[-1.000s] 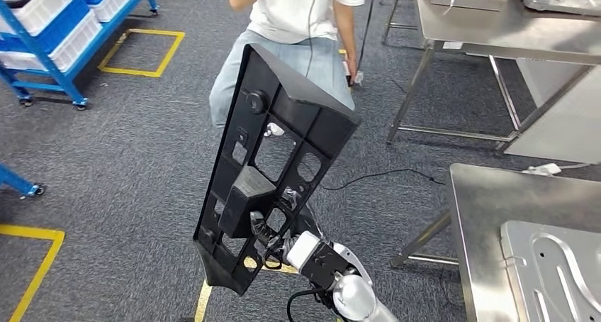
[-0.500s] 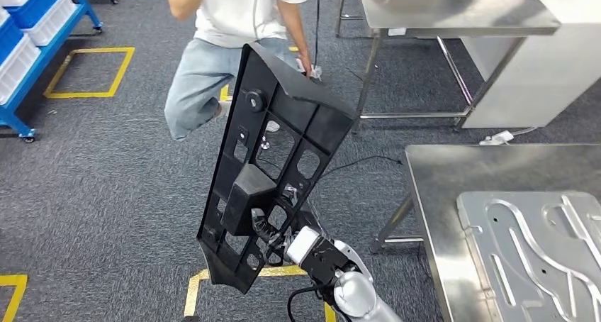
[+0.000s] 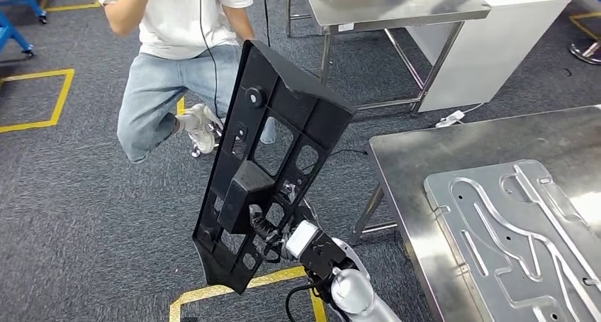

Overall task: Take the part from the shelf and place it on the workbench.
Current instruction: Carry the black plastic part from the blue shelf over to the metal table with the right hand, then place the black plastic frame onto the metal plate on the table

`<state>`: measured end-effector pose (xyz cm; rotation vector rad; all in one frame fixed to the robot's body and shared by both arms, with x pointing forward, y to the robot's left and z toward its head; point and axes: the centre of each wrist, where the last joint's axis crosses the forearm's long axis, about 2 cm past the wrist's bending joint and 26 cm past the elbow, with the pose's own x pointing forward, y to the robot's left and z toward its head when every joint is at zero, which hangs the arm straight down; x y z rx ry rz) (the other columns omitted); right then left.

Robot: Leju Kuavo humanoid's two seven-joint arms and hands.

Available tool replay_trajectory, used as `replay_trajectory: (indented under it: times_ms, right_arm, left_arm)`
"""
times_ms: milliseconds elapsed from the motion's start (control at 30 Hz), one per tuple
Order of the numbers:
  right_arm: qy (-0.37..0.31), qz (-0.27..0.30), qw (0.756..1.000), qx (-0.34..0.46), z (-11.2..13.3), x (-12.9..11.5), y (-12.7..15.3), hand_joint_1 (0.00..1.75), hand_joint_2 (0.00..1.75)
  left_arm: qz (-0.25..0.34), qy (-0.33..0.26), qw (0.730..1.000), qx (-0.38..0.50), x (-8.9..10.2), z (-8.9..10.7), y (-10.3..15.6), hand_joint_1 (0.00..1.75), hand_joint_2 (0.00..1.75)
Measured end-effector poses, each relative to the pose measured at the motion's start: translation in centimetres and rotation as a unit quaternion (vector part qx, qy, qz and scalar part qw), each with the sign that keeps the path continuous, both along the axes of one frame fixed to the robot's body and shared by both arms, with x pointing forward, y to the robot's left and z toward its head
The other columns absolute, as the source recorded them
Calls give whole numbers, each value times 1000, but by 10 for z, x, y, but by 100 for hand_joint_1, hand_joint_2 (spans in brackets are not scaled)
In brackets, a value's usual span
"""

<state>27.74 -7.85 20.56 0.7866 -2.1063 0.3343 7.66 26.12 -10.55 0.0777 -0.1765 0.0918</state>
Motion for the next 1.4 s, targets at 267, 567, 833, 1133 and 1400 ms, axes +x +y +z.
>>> replay_trajectory:
  times_ms: [267,567,833,1133,1400]
  right_arm:
    - [1,-3,1000,1,1,4,-1,175,175]
    - [-3,-3,1000,6,7,6,1,175,175]
    - [-5,-4,1000,7,9,8,2,175,175]
    - [-15,-23,1000,10,22,22,-5,175,175]
    - [-16,-38,999,13,26,29,-9,175,175]
  left_arm:
    - [-1,2,1000,-2,-2,0,-1,0,175]
    - [-2,-1,1000,-2,0,0,-1,0,175]
    - [-5,1,1000,-2,-2,0,-1,0,175]
    - [-11,2,1000,-6,0,0,-3,0,175]
    - [-12,0,1000,-8,2,0,-3,0,175]
